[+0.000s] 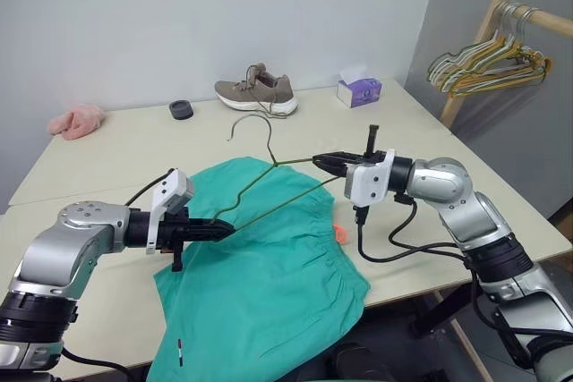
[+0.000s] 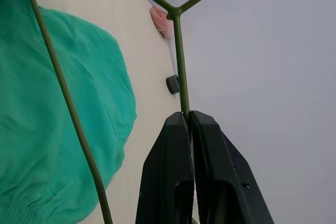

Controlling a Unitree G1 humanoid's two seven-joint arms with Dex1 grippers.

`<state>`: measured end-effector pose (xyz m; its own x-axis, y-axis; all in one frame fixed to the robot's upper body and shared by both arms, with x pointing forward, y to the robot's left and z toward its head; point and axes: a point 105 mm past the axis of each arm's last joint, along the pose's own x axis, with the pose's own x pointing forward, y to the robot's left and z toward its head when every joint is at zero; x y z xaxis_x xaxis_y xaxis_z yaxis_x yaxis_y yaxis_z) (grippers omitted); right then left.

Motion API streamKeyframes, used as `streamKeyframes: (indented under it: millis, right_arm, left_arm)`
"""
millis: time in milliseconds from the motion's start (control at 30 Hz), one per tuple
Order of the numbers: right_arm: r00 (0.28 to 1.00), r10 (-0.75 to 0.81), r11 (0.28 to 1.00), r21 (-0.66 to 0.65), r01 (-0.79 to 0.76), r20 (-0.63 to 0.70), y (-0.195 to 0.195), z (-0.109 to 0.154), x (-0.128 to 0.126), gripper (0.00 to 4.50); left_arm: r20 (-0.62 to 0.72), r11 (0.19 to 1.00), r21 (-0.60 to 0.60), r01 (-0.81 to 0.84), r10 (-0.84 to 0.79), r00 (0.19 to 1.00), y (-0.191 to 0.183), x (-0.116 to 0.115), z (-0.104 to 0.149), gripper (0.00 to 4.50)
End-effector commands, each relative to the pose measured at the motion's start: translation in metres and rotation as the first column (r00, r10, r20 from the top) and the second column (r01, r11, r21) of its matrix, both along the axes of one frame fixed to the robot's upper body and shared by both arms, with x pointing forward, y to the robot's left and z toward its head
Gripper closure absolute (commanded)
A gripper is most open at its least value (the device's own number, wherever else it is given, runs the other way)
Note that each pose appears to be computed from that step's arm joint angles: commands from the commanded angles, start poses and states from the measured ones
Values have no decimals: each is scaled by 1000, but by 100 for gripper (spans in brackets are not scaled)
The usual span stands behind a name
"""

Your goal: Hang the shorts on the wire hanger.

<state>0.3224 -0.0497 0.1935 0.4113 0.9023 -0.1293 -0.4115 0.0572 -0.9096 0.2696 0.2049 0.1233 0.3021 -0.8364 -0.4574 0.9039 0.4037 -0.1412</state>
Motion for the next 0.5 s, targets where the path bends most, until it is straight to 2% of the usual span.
streamKeyframes:
  millis: [33,133,233,333,500]
  right_arm:
    - [999,48,999,8,-48,18,5,8,-11,450]
    - [998,66,998,-6,-66,-21,4,3,-16,450]
    - [996,61,998,-4,-61,-62,-1,3,-19,374]
    - [992,36,999,-29,-40,-119,-12,1,-21,269]
    - [939,-66,998,-20,63,-339,-41,1,-21,95]
  left_arm:
    - [57,1000,-11,16,-16,998,-5,2,13,448]
    - [63,1000,-3,9,-8,998,-4,2,13,448]
    - [70,1000,22,-1,-1,998,-2,2,12,450]
    - [87,998,63,0,-5,996,1,0,10,450]
    - [168,989,151,-1,-24,985,10,4,16,450]
